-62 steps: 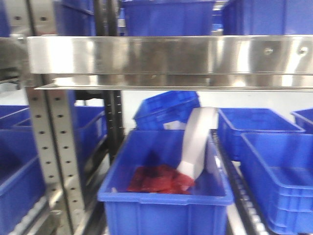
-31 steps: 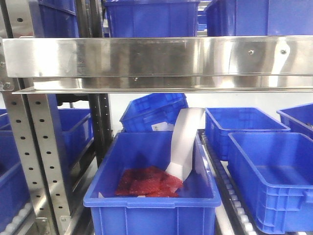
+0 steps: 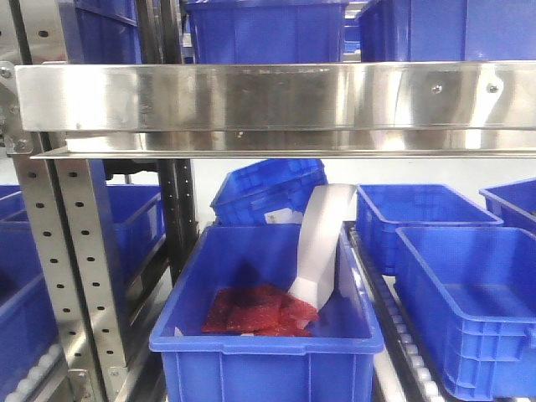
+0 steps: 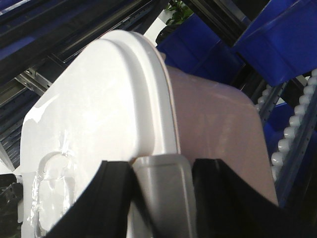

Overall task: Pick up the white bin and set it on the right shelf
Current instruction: 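Raise the held bin above the upper steel shelf edge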

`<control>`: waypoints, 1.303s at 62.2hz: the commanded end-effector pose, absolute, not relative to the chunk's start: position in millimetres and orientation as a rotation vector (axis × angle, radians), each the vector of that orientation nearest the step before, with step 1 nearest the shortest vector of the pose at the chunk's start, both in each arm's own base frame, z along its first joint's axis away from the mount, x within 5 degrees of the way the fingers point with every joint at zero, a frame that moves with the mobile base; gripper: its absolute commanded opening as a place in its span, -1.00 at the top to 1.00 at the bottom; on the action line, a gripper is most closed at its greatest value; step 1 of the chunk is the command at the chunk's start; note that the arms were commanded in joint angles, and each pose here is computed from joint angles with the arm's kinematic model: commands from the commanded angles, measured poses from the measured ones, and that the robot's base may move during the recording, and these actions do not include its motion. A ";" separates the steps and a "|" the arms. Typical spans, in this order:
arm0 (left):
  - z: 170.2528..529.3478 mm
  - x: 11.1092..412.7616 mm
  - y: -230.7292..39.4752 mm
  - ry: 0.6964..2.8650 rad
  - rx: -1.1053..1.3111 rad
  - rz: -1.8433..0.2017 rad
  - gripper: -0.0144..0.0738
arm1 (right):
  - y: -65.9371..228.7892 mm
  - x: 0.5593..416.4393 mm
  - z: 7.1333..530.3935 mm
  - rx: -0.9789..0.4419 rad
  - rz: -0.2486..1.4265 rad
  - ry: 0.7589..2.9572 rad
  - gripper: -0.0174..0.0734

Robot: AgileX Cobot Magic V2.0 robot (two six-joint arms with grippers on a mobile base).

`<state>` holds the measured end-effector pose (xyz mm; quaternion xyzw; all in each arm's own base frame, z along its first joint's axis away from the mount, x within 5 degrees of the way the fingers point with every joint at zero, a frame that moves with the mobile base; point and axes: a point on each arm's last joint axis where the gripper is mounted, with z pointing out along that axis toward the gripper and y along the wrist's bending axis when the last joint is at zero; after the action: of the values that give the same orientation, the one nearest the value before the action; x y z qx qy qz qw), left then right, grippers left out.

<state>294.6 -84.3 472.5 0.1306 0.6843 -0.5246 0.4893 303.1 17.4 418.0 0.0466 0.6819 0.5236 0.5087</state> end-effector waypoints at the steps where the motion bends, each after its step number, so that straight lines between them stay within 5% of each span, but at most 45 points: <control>1: 497.2 241.6 -110.3 1.546 0.695 -1.554 0.94 | 44.1 272.3 448.6 -0.154 1.456 1.545 0.50; 81: 497.7 244.3 -110.4 1.543 0.665 -1.544 0.94 | 43.3 272.9 449.8 -0.139 1.462 1.533 0.50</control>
<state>293.6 -84.9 472.3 0.1339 0.6846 -0.5281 0.4843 304.2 16.8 418.3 0.0530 0.6803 0.5211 0.5127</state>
